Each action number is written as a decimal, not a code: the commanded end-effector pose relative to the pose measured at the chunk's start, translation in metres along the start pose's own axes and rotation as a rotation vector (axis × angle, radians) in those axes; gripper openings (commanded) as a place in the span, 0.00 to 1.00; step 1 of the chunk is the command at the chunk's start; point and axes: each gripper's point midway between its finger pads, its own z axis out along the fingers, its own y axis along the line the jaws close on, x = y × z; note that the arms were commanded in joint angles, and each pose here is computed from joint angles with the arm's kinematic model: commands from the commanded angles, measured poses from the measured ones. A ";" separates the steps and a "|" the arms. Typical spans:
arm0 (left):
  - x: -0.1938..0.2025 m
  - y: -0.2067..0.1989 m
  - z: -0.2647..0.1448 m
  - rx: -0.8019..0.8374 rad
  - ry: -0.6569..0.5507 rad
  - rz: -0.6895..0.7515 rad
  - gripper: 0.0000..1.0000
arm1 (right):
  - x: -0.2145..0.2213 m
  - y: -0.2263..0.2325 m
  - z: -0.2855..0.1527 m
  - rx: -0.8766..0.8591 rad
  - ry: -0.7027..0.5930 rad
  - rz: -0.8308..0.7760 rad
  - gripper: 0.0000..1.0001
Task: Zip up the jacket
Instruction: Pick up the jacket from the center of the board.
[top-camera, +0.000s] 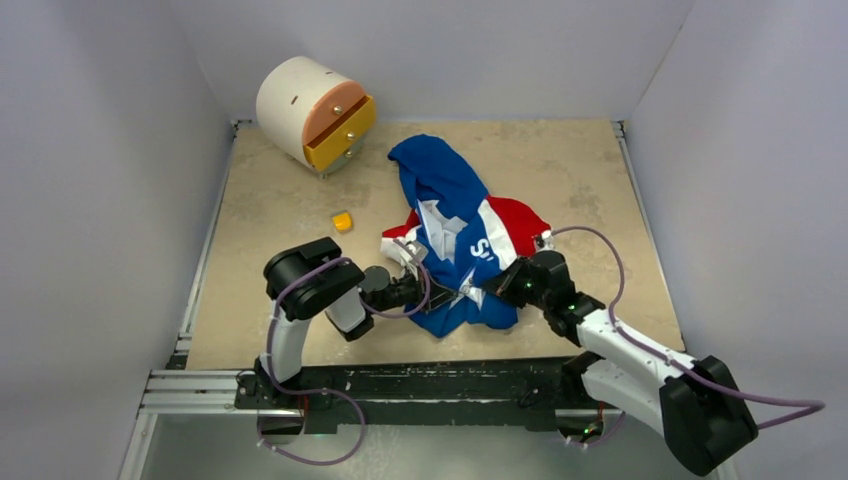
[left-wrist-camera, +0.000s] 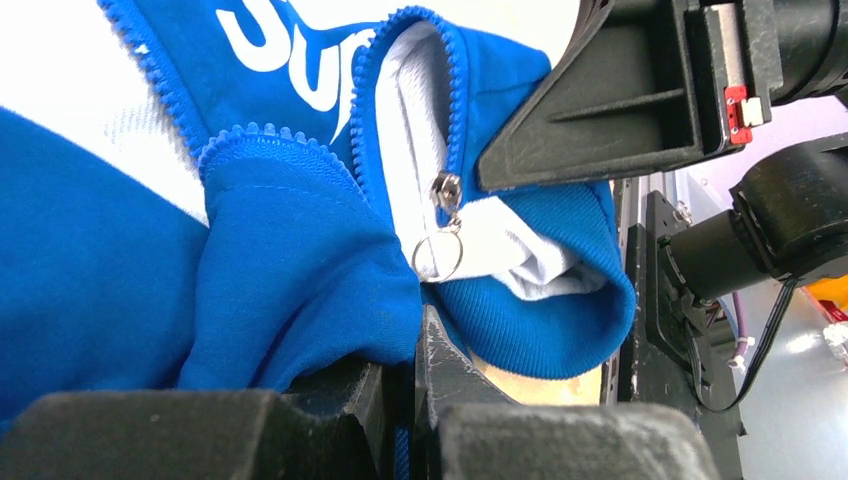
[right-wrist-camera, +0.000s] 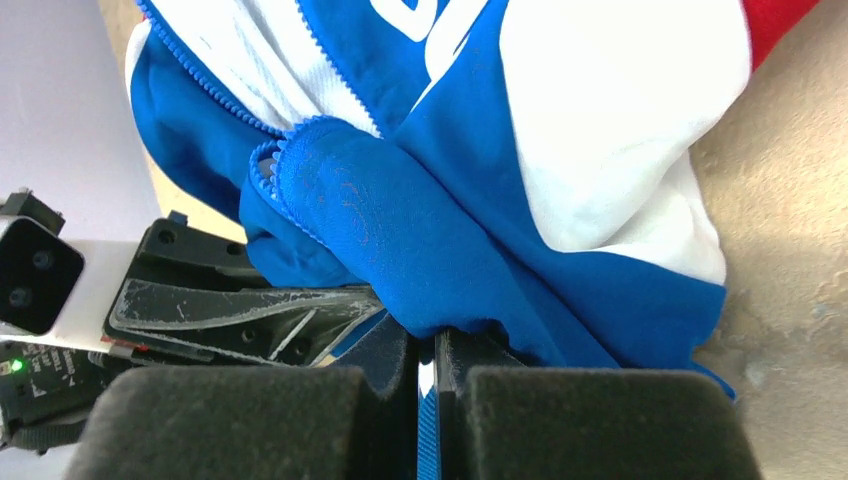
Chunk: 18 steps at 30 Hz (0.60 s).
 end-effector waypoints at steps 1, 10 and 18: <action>-0.039 -0.013 -0.006 0.028 -0.155 0.062 0.00 | -0.022 0.014 -0.006 0.002 -0.076 -0.099 0.00; -0.120 0.022 -0.016 -0.039 -0.301 0.021 0.00 | -0.115 0.086 -0.031 -0.032 -0.271 -0.416 0.00; -0.297 0.068 0.002 -0.167 -0.389 0.196 0.00 | -0.276 0.208 -0.038 -0.121 -0.545 -0.595 0.00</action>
